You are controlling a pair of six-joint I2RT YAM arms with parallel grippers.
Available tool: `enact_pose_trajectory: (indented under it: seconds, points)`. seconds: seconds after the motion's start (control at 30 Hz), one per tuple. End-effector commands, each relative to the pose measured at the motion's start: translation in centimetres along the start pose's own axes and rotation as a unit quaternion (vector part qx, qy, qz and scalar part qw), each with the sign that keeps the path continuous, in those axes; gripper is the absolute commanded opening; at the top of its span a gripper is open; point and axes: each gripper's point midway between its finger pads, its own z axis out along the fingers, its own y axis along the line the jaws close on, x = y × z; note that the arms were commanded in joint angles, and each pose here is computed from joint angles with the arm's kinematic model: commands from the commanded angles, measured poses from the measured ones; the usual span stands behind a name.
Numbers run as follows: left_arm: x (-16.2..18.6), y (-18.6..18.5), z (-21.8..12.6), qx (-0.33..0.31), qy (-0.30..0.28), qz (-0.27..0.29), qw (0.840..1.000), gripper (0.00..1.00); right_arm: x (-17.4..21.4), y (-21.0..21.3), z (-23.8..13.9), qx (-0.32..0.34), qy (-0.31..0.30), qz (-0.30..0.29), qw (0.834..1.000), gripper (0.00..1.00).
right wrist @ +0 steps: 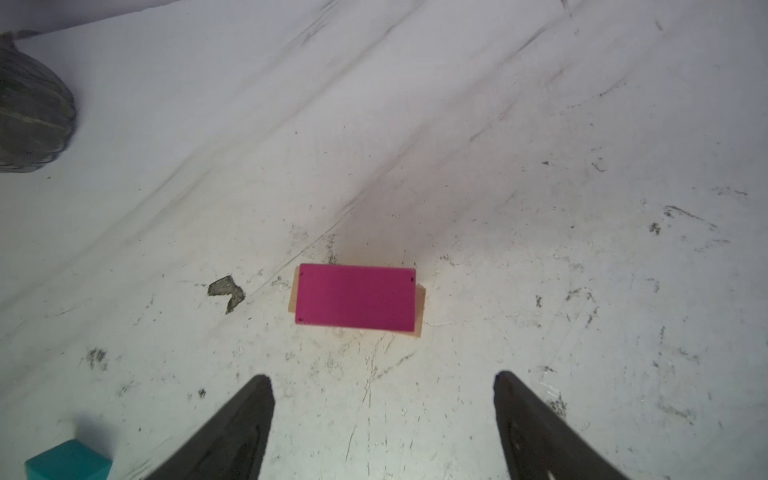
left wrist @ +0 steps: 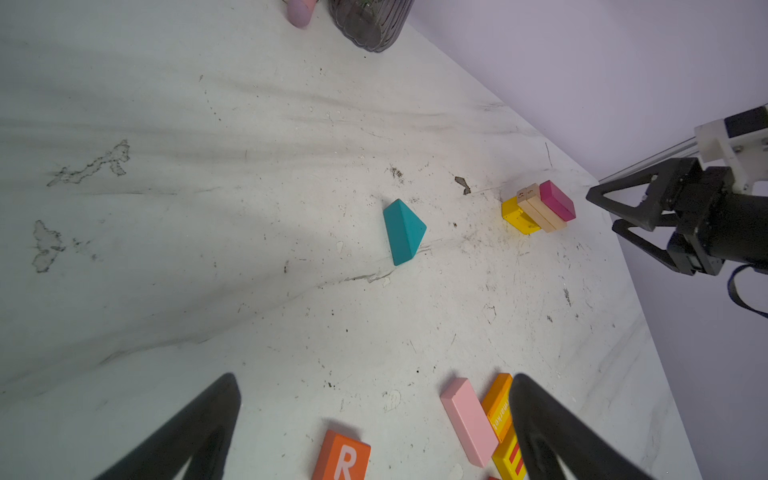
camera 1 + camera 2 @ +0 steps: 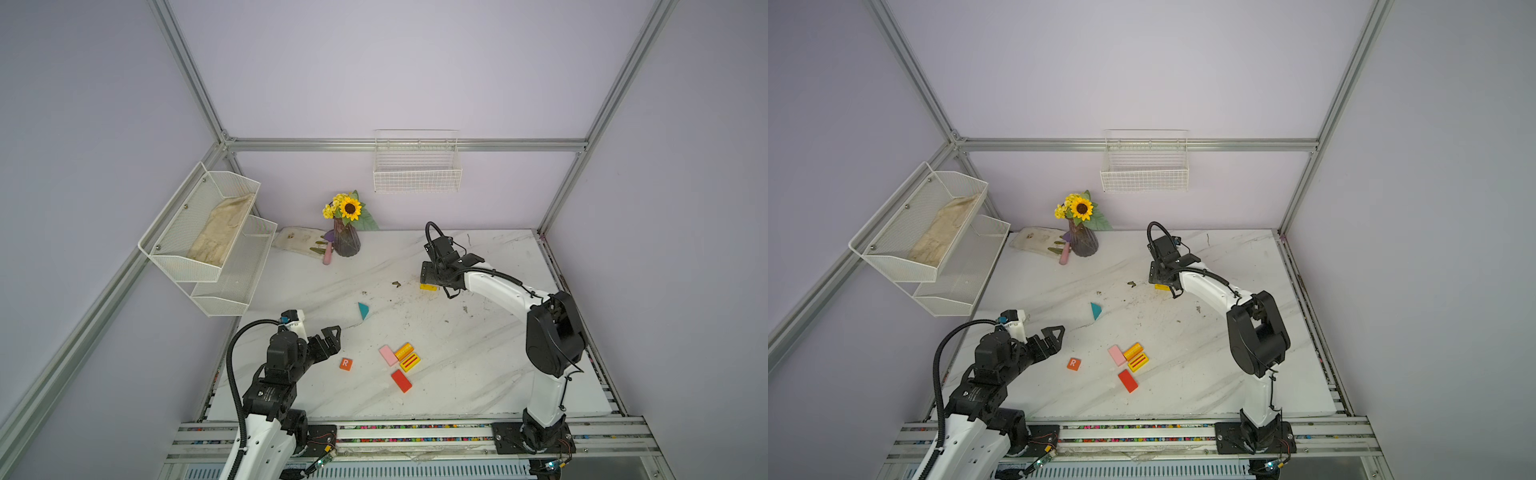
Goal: Build the wood block tower
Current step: 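Open the right gripper and raise it off the magenta block, then move the open right gripper toward the robot over the loose blocks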
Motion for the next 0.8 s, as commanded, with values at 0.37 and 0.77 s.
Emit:
enact_pose_trajectory:
  seconds: [0.37, 0.77]
  points:
    - [0.1, 0.0, 0.4, 0.009, -0.005, -0.002, 1.0, 1.0, 9.8, 7.4, -3.5, -0.164, -0.018, -0.131, 0.978, 0.93]
    - [0.2, 0.1, 0.4, 0.007, -0.005, -0.003, 1.0, 1.0, 16.5, 7.7, -2.7, -0.233, 0.01, -0.184, 0.955, 0.8]
